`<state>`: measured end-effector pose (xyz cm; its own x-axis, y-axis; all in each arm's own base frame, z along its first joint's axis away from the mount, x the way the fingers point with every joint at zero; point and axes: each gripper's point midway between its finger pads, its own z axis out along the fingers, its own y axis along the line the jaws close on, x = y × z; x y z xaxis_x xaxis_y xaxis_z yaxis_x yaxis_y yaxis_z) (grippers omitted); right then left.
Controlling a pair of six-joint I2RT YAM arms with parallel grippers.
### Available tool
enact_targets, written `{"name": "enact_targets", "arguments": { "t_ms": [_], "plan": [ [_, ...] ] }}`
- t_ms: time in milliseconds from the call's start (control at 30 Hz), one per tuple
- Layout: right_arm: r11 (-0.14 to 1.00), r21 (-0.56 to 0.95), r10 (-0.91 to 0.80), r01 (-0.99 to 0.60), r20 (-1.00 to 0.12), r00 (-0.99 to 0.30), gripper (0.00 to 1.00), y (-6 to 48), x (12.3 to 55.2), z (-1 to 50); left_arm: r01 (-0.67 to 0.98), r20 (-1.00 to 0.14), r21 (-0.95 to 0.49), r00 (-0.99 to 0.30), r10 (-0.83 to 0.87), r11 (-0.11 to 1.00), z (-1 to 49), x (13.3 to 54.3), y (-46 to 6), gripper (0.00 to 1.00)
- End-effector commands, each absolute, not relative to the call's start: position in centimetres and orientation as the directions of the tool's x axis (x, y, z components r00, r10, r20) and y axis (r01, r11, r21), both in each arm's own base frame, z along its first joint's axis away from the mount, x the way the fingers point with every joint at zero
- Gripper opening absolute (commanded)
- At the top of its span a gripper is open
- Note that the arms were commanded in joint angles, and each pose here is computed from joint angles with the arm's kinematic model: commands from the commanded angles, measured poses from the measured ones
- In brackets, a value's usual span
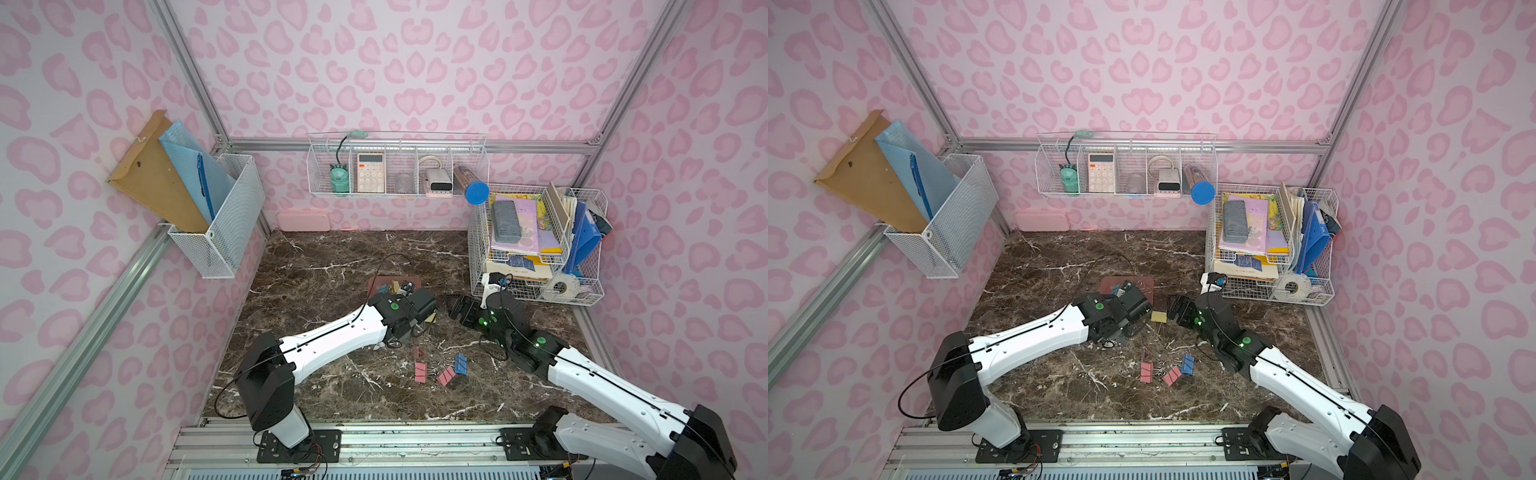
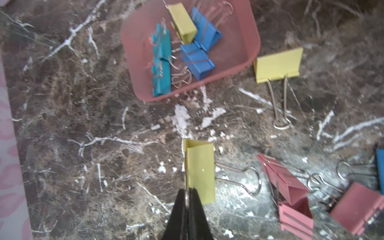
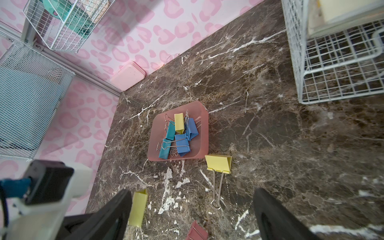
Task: Put the binder clips in the storage box
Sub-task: Pick up the binder clip at the center of the board, then place the binder clip in the storage box.
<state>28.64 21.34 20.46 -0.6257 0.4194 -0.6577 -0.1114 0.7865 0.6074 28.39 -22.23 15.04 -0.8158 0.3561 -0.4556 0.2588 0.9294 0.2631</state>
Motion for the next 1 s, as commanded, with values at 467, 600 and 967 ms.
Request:
{"name": "enact_targets", "arguments": {
  "t_ms": [467, 600, 967],
  "plan": [
    [0.785, 0.609, 0.428, -0.113, -0.666, -0.611, 0.94, 21.1, 28.8, 21.1, 0.212, -0.486, 0.275, -0.811, 0.326, 0.938, 13.5, 41.7, -18.6, 0.0],
    [0.786, 0.608, 0.428, -0.111, -0.665, -0.612, 0.94, 21.0, 28.9, 21.0, 0.205, -0.487, 0.241, -0.82, 0.301, 0.949, 12.3, 43.5, -18.7, 0.0],
    [0.787, 0.608, 0.431, -0.105, -0.663, -0.612, 0.94, 20.6, 29.1, 21.0, 0.201, -0.445, 0.266, -0.842, 0.305, 0.943, 9.1, 45.8, -17.5, 0.0]
  ]
}}
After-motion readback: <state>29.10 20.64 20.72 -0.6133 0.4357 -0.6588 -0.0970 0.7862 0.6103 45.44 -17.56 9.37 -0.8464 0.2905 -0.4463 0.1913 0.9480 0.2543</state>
